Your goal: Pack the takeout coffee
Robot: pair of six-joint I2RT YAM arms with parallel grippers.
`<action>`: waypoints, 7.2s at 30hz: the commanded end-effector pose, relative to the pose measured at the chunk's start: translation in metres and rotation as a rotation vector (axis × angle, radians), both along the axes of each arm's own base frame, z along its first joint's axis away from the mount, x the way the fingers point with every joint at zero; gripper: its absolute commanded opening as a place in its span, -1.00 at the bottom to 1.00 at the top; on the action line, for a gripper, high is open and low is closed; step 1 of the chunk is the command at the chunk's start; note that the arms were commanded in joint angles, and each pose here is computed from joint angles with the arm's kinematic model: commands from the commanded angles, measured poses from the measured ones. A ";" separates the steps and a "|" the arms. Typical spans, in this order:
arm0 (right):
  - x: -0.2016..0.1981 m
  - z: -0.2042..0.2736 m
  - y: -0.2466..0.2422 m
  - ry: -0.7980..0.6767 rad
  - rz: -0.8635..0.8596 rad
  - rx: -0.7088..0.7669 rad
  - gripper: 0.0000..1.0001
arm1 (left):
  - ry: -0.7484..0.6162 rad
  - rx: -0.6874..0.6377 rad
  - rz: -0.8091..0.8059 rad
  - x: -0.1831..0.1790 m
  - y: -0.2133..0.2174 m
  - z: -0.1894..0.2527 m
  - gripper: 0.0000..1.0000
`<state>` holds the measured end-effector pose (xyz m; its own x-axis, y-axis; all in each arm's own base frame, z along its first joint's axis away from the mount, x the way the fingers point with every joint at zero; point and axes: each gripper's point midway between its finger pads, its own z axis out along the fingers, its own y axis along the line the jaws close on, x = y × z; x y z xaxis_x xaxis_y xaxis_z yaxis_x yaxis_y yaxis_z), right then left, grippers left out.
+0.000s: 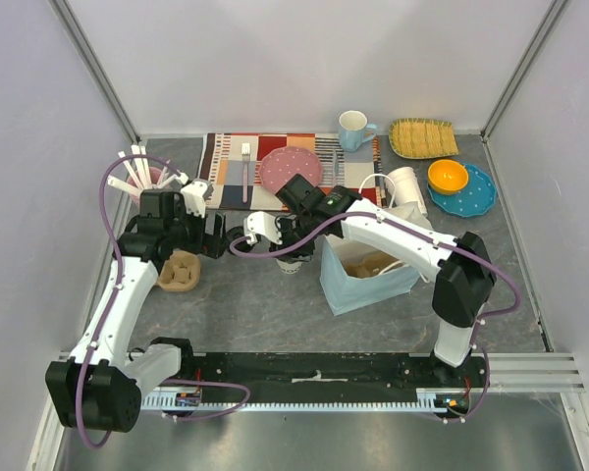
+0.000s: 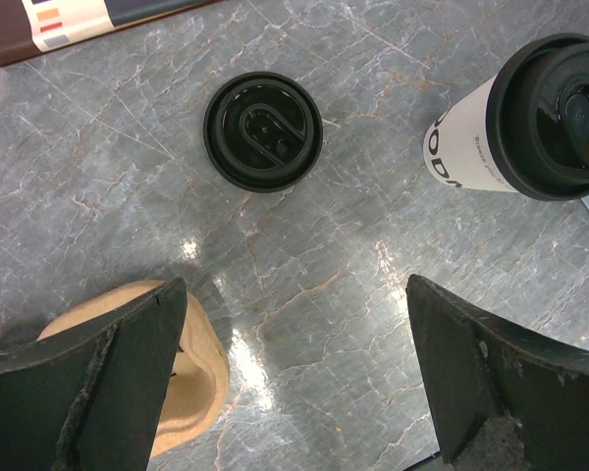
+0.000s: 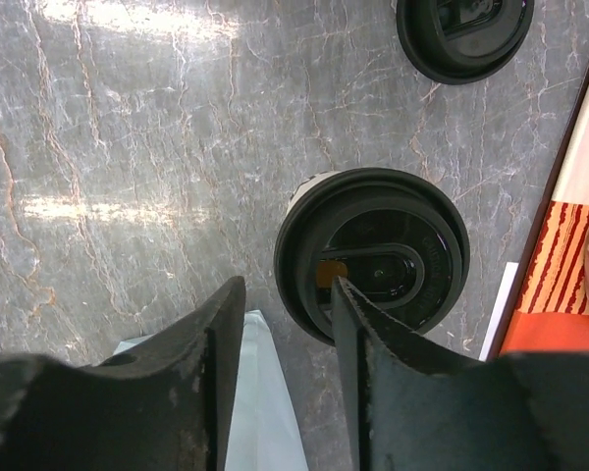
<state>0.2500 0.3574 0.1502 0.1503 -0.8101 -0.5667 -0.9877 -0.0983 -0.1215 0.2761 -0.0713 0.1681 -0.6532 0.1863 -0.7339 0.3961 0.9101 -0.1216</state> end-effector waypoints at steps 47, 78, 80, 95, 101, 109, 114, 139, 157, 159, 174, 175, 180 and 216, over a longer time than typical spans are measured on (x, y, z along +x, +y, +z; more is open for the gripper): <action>0.012 0.005 0.010 -0.060 -0.018 -0.016 -0.97 | -0.056 -0.020 -0.035 0.017 -0.006 0.020 0.99; -0.017 0.117 0.019 0.031 -0.230 0.178 -1.00 | -0.040 -0.065 -0.101 0.015 -0.018 0.029 0.99; -0.021 0.128 0.020 0.041 -0.239 0.201 -1.00 | -0.036 -0.068 -0.102 0.015 -0.019 0.029 0.99; -0.031 0.226 -0.006 0.013 -0.412 0.381 -1.00 | -0.051 -0.102 -0.125 0.020 -0.026 0.040 0.99; -0.048 0.258 -0.026 0.034 -0.457 0.463 -1.00 | -0.055 -0.108 -0.139 0.019 -0.028 0.042 0.99; -0.062 0.289 -0.068 0.004 -0.557 0.539 -1.00 | -0.066 -0.117 -0.147 0.019 -0.030 0.046 0.99; -0.068 0.295 -0.089 -0.004 -0.620 0.549 -1.00 | -0.072 -0.125 -0.151 0.020 -0.031 0.048 0.99; -0.083 0.235 -0.153 0.022 -0.845 0.285 -1.00 | -0.052 -0.159 -0.261 0.010 -0.068 0.051 0.99; -0.055 0.191 -0.144 0.107 -0.881 0.169 -1.00 | -0.050 -0.143 -0.297 -0.006 -0.071 0.047 0.99; -0.055 0.184 -0.147 0.117 -0.891 0.151 -1.00 | -0.046 -0.142 -0.299 -0.005 -0.072 0.047 0.99; -0.057 0.120 -0.133 0.195 -0.844 0.108 -1.00 | -0.031 -0.138 -0.313 -0.002 -0.076 0.042 0.99; -0.055 0.116 -0.130 0.196 -0.837 0.118 -1.00 | -0.029 -0.137 -0.312 -0.002 -0.076 0.042 0.99; -0.052 0.104 -0.124 0.205 -0.822 0.134 -1.00 | -0.025 -0.135 -0.311 -0.002 -0.076 0.040 0.99; -0.063 0.011 -0.123 0.356 -0.827 0.049 -1.00 | -0.026 -0.110 -0.309 0.001 -0.073 0.036 0.99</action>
<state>0.1941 0.2370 0.1681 -0.6527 -0.5504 -0.5206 -0.7214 0.6614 0.2052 0.2735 -0.1445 0.1980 -0.5962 0.2687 -0.7565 0.6337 0.7360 -0.2380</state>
